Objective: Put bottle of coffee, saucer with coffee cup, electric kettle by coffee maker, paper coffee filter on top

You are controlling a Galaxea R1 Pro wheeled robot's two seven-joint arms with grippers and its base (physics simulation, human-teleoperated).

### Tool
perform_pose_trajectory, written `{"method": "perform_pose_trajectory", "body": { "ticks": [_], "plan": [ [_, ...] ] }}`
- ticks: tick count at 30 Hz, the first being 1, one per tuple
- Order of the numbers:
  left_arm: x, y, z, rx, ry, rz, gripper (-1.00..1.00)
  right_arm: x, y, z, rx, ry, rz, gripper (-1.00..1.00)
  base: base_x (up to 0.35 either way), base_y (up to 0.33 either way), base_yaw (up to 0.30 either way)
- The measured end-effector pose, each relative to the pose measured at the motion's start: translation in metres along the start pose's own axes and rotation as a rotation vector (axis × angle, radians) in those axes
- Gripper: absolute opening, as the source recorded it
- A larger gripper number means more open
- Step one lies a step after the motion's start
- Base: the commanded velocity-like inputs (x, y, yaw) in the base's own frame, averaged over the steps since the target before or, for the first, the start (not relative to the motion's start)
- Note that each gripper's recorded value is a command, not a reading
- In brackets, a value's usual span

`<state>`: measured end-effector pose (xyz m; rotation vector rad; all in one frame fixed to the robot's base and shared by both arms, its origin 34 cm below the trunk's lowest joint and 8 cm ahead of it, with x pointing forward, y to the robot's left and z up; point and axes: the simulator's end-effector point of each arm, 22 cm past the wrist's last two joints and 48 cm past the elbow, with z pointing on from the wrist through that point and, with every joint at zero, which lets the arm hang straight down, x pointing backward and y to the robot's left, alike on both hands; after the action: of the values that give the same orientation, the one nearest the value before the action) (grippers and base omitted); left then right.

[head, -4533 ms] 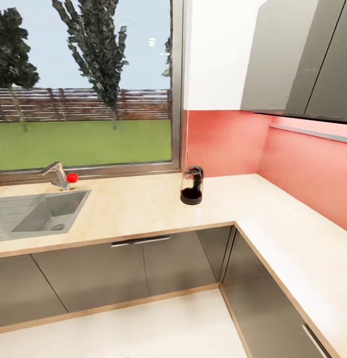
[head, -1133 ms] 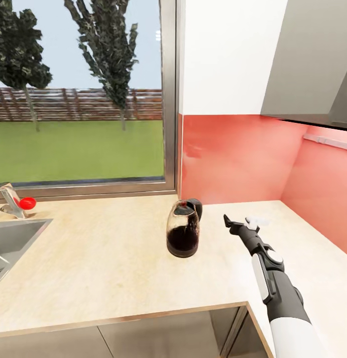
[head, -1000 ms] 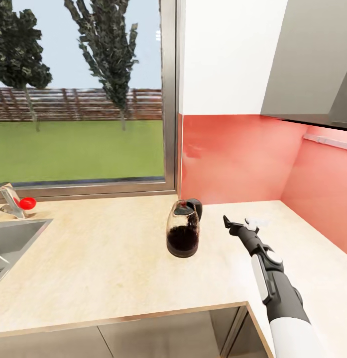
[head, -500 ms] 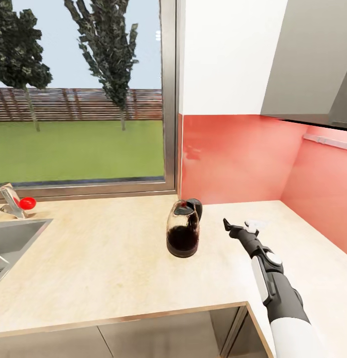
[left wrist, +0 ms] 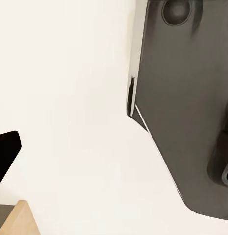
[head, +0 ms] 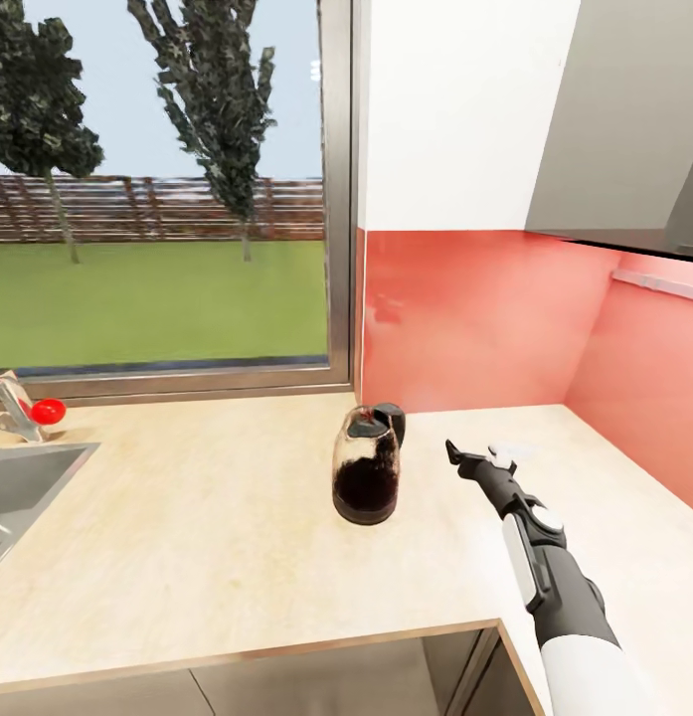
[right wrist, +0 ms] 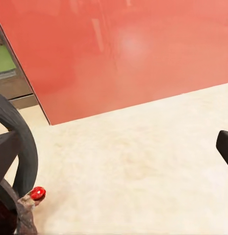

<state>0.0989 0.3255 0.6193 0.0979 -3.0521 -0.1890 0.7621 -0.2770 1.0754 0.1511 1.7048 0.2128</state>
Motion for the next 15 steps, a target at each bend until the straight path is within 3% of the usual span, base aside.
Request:
{"method": "perform_pose_trajectory", "body": {
  "ticks": [4, 8, 13, 15],
  "plan": [
    [0.0, 0.001, 0.0, -0.001, 0.001, 0.002, 1.0, 0.018, -0.008, 0.0, -0.014, 0.041, -0.009, 1.0, 0.019, 0.0, 0.0],
    [0.001, 0.003, 0.0, -0.002, 0.001, 0.002, 1.0, 0.028, -0.005, -0.003, -0.102, 0.071, -0.025, 1.0, 0.004, 0.0, 0.0],
    [0.0, 0.002, 0.0, -0.001, 0.0, 0.003, 1.0, 0.002, -0.041, -0.009, -0.104, 0.047, -0.105, 1.0, 0.0, 0.0, 0.0],
    [0.0, 0.002, 0.0, 0.0, 0.0, 0.003, 1.0, -0.027, -0.05, -0.009, -0.119, 0.013, -0.148, 1.0, 0.0, 0.0, 0.0]
  ]
}}
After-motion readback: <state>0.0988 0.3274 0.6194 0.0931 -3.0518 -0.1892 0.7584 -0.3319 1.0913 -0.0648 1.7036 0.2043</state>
